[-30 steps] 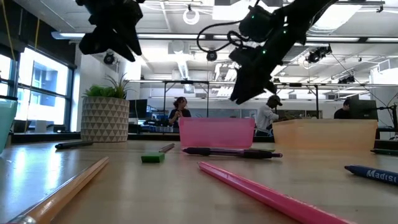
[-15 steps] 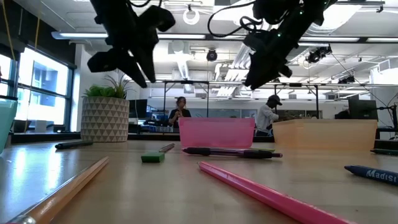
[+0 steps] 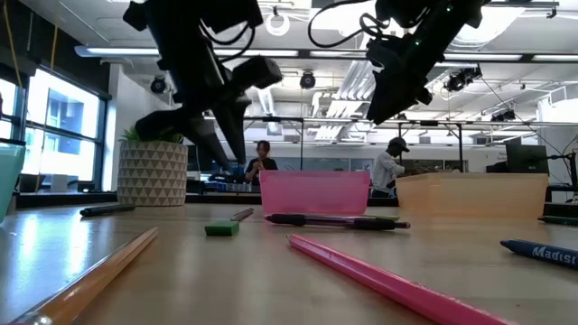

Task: Sort crayons/erasers/pens/pencils in bins
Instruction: Put the green color pencil into the blue bin

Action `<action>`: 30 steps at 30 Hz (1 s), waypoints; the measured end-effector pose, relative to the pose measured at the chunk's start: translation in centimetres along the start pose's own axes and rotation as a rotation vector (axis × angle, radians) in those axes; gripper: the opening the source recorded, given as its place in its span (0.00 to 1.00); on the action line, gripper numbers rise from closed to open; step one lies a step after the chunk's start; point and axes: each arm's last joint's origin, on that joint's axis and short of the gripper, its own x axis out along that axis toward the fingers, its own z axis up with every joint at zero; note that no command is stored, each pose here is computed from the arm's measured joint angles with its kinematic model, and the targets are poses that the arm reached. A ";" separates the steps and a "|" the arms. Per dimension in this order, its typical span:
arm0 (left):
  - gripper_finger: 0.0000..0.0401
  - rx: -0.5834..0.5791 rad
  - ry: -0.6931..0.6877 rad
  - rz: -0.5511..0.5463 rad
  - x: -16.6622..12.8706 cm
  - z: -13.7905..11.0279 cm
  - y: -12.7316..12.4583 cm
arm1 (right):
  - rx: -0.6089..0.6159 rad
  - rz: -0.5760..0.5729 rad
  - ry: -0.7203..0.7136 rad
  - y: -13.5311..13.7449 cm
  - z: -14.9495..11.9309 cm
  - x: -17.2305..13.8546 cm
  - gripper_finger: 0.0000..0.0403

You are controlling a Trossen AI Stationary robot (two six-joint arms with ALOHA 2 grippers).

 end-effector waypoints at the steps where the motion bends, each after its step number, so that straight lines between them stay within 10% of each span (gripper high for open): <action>1: 0.22 0.000 0.000 0.004 0.3 -0.1 0.0 | -0.001 0.000 0.000 0.0 0.0 0.0 0.31; 30: 0.22 0.034 -0.068 0.103 5.6 -1.2 0.3 | -0.004 0.000 0.008 0.0 -0.1 0.0 0.31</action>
